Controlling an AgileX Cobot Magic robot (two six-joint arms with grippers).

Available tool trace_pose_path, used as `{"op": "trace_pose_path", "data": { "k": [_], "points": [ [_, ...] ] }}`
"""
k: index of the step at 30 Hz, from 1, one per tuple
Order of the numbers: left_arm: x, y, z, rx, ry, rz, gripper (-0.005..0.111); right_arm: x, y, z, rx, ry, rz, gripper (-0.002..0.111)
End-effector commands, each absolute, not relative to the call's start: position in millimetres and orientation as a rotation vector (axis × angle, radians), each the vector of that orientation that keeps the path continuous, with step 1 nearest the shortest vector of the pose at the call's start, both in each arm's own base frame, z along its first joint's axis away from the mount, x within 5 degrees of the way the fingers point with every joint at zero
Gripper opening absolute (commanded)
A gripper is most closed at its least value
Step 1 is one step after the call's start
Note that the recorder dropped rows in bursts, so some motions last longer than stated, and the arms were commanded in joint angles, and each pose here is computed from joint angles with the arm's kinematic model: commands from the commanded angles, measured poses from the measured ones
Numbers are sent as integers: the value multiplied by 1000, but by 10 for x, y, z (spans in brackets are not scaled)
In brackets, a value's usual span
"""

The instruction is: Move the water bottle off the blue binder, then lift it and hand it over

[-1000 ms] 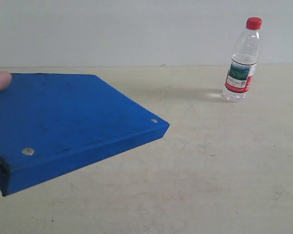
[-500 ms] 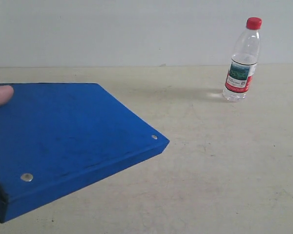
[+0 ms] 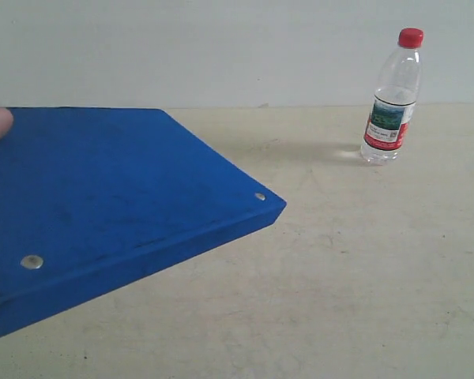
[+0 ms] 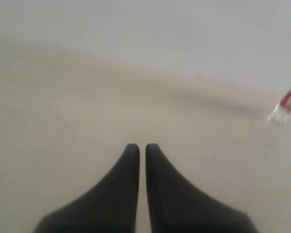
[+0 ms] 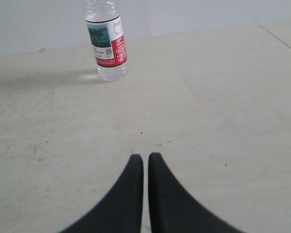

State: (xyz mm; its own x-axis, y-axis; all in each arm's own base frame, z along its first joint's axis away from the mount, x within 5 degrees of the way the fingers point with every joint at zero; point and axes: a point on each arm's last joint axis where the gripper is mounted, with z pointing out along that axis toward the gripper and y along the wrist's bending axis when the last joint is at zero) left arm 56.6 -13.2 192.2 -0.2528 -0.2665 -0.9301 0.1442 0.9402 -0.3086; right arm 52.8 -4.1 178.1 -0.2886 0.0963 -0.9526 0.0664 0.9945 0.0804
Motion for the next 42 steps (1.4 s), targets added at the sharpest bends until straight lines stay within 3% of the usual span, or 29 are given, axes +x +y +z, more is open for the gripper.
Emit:
{"op": "trace_pose_path", "data": {
  "k": [1, 7, 10, 16, 19, 22, 42],
  "points": [
    [497, -121, 1702, -140, 2037, -365, 4, 527, -42, 1798, 116, 1850, 25, 0],
    [501, -69, 1777, -231, 1914, -254, 4, 527, -42, 1798, 116, 1850, 25, 0],
    [545, 5, 1930, -84, 1743, -16, 4, 528, -42, 1799, 116, 1850, 26, 0],
    [490, 74, 1720, 151, 1962, 242, 4, 527, -41, 1798, 118, 1850, 28, 0],
    [500, 60, 1749, 141, 1933, 216, 4, 527, -41, 1798, 118, 1850, 28, 0],
    [527, 12, 1822, -38, 1846, 16, 4, 527, -41, 1798, 118, 1850, 28, 0],
    [533, 14, 1815, -42, 1834, 16, 4, 528, -41, 1800, 117, 1849, 28, 0]
  ]
}}
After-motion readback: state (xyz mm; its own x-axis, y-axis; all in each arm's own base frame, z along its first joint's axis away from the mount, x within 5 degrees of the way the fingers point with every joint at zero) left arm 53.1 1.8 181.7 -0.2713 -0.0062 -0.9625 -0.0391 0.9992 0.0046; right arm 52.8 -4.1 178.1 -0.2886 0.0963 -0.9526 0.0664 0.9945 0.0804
